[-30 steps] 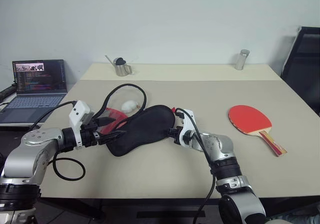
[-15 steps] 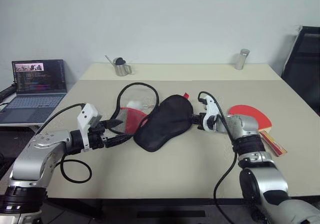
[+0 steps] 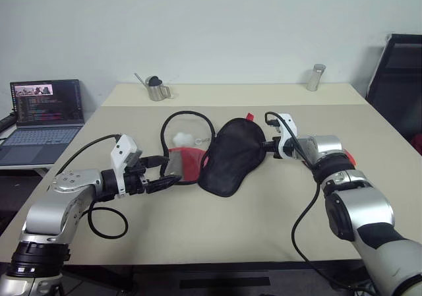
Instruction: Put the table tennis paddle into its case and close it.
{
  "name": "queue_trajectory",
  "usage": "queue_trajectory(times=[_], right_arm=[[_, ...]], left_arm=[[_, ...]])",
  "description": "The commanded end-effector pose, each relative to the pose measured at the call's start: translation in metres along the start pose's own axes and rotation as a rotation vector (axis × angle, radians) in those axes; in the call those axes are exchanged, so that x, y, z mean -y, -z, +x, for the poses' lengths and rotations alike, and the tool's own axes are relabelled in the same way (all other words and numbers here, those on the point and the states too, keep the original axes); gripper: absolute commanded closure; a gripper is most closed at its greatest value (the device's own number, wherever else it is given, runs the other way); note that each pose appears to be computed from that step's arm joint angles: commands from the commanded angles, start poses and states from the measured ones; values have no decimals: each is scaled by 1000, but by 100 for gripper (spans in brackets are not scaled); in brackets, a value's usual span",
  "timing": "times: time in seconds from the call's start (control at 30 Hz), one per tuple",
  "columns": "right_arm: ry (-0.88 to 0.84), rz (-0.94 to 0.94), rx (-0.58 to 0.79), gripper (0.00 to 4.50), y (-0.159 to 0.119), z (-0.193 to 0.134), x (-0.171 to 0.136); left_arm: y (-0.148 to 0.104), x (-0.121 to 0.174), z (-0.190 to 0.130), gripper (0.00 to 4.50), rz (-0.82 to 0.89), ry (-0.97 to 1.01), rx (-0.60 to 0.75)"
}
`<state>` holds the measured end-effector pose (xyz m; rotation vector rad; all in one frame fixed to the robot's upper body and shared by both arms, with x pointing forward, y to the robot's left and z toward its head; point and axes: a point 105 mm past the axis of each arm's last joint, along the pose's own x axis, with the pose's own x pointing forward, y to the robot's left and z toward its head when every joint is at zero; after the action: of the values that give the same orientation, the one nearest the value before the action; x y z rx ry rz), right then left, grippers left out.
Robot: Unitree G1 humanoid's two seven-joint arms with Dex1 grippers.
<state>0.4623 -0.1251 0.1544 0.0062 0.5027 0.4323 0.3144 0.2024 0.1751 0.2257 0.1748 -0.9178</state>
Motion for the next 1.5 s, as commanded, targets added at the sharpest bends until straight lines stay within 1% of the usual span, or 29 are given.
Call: queue_trajectory(times=[0.03,0.13,0.17,0.27,0.37,0.5,0.57,0.63,0.7,0.77,0.83,0.9,1.0,1.07,1.27,1.4,1.5], right_arm=[[47,-44,91,448,-28,-8,8],[53,-52,111,448,-34,-8,8],[55,-54,114,428,-34,-8,8],[57,-59,118,351,-34,-7,8],[83,-41,137,251,-34,-8,12],[142,18,219,251,-46,-16,26],[134,68,243,251,-51,-21,30],[108,101,236,251,-50,-25,32],[47,124,190,251,-41,-25,29],[-74,139,118,251,-26,-26,12],[-143,145,82,251,-16,-29,-2],[-174,169,63,251,-2,-32,-15],[-185,198,47,251,20,-34,-32],[-192,225,45,251,29,-36,-41],[-206,288,42,251,44,-42,-60],[-203,298,36,251,51,-42,-66],[-200,287,22,251,63,-40,-73]], left_arm=[[-11,0,0,47,47,0,18],[-11,-1,0,47,50,-2,18],[-11,0,0,47,51,-1,18],[-10,0,1,47,54,5,18],[-11,1,2,47,55,13,24],[-16,3,4,47,58,24,57],[-20,3,5,47,50,23,86],[-24,3,4,47,35,23,108],[-26,2,4,47,24,24,113],[-28,0,4,47,25,23,114],[-29,-1,3,47,25,23,116],[-32,-2,2,47,28,26,127],[-38,-5,1,47,33,20,150],[-38,-6,0,47,36,18,149],[-38,-9,-2,47,41,14,138],[-38,-9,-2,47,42,12,135],[-38,-9,-2,47,42,10,133]])
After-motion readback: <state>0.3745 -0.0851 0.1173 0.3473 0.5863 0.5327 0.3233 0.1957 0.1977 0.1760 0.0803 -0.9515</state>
